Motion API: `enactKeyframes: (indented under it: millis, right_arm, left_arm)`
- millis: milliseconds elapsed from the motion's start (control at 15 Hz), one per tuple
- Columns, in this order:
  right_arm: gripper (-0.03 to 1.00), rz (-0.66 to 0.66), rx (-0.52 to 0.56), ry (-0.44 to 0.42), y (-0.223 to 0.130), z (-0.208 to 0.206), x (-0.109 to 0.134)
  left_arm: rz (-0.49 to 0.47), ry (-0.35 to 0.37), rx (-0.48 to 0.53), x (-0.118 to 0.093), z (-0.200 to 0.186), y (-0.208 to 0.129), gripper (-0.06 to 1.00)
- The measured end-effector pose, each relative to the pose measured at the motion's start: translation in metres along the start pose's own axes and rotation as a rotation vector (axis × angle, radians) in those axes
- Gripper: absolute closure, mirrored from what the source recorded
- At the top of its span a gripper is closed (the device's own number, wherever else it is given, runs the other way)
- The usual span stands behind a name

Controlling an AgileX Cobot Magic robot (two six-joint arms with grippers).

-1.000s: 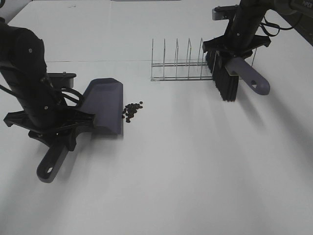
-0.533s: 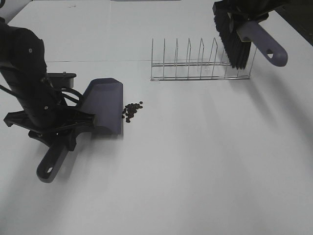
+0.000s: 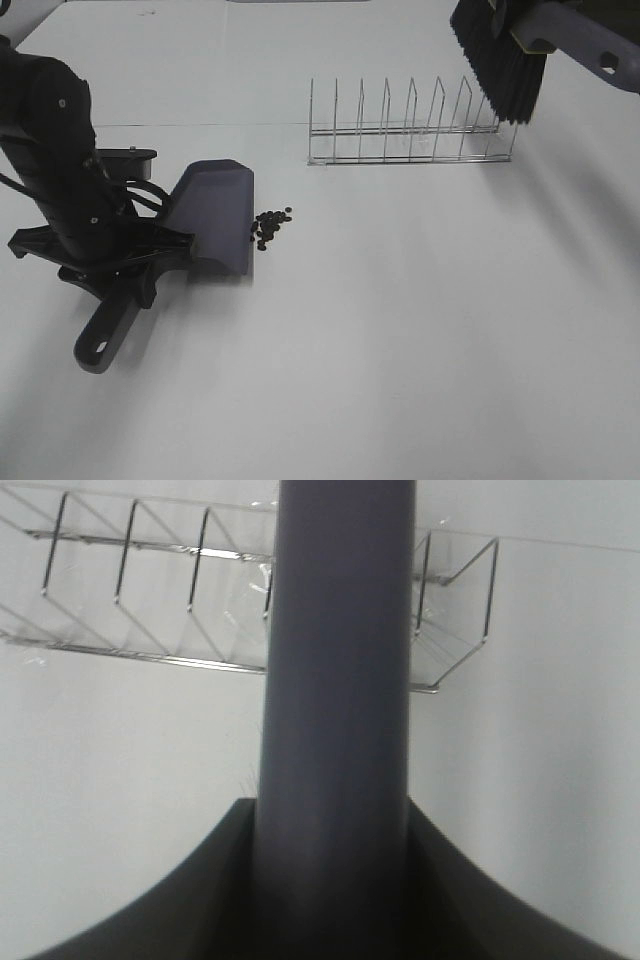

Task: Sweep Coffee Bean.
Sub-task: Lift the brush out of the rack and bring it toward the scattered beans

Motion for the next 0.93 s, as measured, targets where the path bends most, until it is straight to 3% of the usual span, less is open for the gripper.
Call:
enactKeyframes:
  millis: [200, 400, 600, 733, 933]
  right_arm:
    - [0.66, -0.021, 0.030, 0.023, -0.020, -0.025, 0.015]
    - [0.66, -0.090, 0.084, 0.071, -0.047, -0.033, 0.064]
    - [0.66, -0.112, 0.087, 0.108, -0.065, -0.012, 0.103]
    - [0.66, -0.119, 0.113, 0.073, -0.085, 0.022, 0.120]
    - [0.66, -0.111, 0.106, 0.053, -0.087, 0.049, 0.123]
  left_arm:
    - [0.001, 0.018, -0.009, 0.002, 0.000, 0.001, 0.60]
    - [-0.008, 0.045, -0.029, 0.008, 0.006, -0.001, 0.60]
    - [-0.019, 0.045, -0.043, 0.008, 0.009, 0.000, 0.60]
    - [0.000, 0.046, -0.035, 0.001, 0.029, -0.001, 0.60]
    - [0.045, 0.040, -0.041, -0.017, 0.039, -0.007, 0.60]
Point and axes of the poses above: a point on each arm's last joint axis where the gripper is mounted, z pointing out along that axis toward the gripper, x along the wrist's bending axis when the last joint is at zero, y = z × x, the point moved 2 cm from there along z, pointing out along that axis toward the gripper, and after that the axes turned 11 degrees about -z, right-handed, at the moved point
